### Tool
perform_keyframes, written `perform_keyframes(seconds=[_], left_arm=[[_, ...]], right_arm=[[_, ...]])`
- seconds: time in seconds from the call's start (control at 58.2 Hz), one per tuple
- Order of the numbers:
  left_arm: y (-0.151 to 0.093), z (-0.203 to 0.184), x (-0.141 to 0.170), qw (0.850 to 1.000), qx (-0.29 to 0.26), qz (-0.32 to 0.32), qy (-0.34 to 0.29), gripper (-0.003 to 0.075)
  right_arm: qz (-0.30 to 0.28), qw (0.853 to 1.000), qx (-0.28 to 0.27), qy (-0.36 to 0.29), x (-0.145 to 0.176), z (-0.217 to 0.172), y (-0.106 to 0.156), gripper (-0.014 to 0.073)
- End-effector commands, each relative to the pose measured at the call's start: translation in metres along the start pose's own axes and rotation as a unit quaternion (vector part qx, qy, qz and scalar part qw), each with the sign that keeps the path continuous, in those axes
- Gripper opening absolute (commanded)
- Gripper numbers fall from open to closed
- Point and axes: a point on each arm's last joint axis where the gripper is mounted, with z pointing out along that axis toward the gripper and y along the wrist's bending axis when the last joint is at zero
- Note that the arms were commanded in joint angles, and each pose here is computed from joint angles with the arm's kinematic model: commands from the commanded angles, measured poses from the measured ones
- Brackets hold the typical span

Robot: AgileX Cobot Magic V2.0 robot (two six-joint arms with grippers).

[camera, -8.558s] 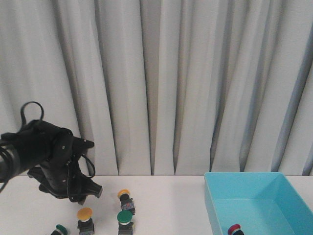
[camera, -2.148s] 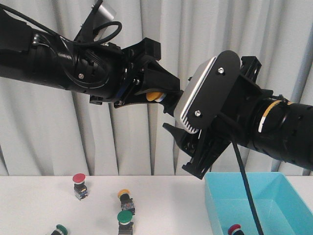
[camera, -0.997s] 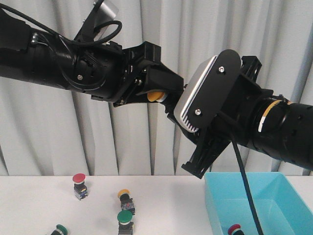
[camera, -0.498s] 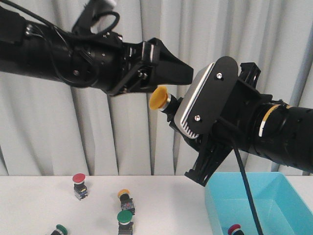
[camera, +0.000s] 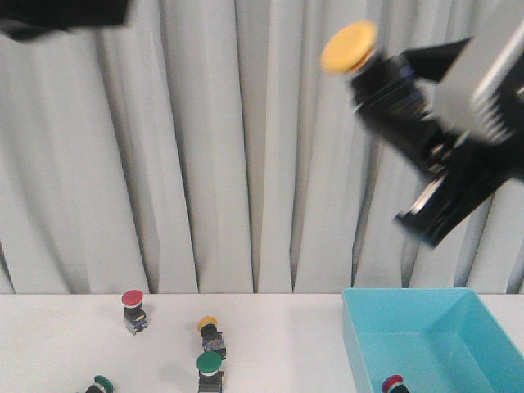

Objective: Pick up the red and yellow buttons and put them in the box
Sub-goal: 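Lower the yellow button into the blue box and open the right gripper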

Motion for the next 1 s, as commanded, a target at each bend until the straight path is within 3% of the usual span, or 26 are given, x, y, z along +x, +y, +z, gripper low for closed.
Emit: perform_keyframes(seconds=[0.0,0.223,0.395,0.601,0.756,0.979], left_arm=[[0.000,-0.045,-0.017,0.997,-0.043,0.021,-0.064,-0.0008],[-0.006,-0.068,-0.015,0.998,-0.035,0.025,-0.050,-0.0007],[-0.008,-0.065,-0.006,1.000,-0.019,0.023,-0.005,-0.0007],[-0.007,-0.044,0.011,0.999,-0.016,0.022,0.039,-0.0006],[-0.004,-0.029,0.027,0.996,-0.027,0.029,0.082,-0.0006],[-0.001,-0.021,0.036,0.993,-0.038,0.036,0.105,-0.0006]], right_arm=[[0.044,0.995,0.087,-0.034,-0.007,-0.017,-0.034,0.0027],[0.164,0.968,0.179,0.057,0.036,-0.025,-0.070,0.0030],[0.216,0.945,0.185,0.163,0.080,-0.006,-0.072,0.0031],[0.300,0.882,0.155,0.328,0.159,0.032,-0.056,0.0036],[0.309,0.844,0.108,0.425,0.211,0.058,-0.032,0.0040],[0.319,0.793,0.057,0.516,0.276,0.085,0.005,0.0043]])
